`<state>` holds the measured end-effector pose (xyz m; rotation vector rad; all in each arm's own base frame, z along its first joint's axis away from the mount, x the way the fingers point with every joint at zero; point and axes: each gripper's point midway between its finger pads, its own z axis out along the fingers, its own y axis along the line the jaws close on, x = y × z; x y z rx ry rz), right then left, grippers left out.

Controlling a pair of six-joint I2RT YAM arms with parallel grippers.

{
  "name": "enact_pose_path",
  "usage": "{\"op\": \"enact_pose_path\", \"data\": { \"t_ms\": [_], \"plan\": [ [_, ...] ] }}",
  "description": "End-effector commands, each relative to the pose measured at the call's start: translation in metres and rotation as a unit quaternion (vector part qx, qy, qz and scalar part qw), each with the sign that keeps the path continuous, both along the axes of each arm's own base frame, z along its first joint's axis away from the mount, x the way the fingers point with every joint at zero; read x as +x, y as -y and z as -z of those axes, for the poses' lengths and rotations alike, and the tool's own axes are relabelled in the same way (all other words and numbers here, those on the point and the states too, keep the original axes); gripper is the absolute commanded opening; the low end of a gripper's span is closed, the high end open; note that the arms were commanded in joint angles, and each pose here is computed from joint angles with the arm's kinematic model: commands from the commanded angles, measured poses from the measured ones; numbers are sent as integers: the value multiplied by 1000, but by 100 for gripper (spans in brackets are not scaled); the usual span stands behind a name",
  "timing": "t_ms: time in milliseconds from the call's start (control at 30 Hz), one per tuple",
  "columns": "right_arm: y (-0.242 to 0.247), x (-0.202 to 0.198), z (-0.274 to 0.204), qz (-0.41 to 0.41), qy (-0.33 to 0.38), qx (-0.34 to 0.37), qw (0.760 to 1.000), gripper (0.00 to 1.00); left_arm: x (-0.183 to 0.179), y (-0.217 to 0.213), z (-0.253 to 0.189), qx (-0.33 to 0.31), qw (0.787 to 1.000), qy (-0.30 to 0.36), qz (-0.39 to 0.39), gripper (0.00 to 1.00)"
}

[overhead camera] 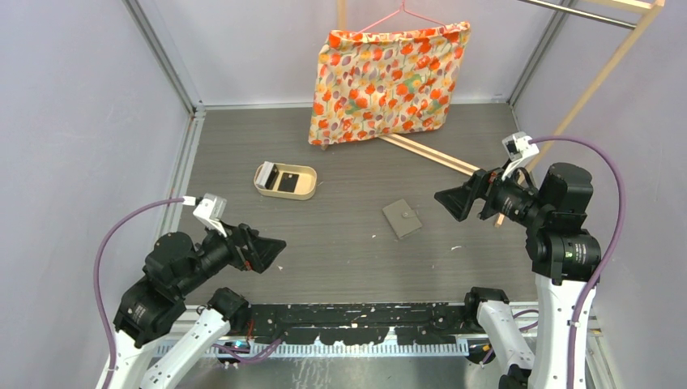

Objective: Put the credit cards into the card holder
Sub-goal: Reset both arms

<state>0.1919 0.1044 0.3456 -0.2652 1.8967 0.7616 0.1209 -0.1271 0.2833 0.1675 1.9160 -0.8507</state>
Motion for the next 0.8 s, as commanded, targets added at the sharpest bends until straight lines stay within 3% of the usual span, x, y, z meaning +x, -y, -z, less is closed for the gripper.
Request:
{"op": "enact_pose_path", "data": {
  "t_ms": [0, 767],
  "plan": [
    [1, -1, -12, 6, 22, 3, 1000, 100, 0, -6, -4, 5, 1000, 19, -9, 100],
    [8, -1, -20, 34, 38, -10, 999, 100, -3, -1, -5, -12, 1000, 9, -1, 100]
  ]
}}
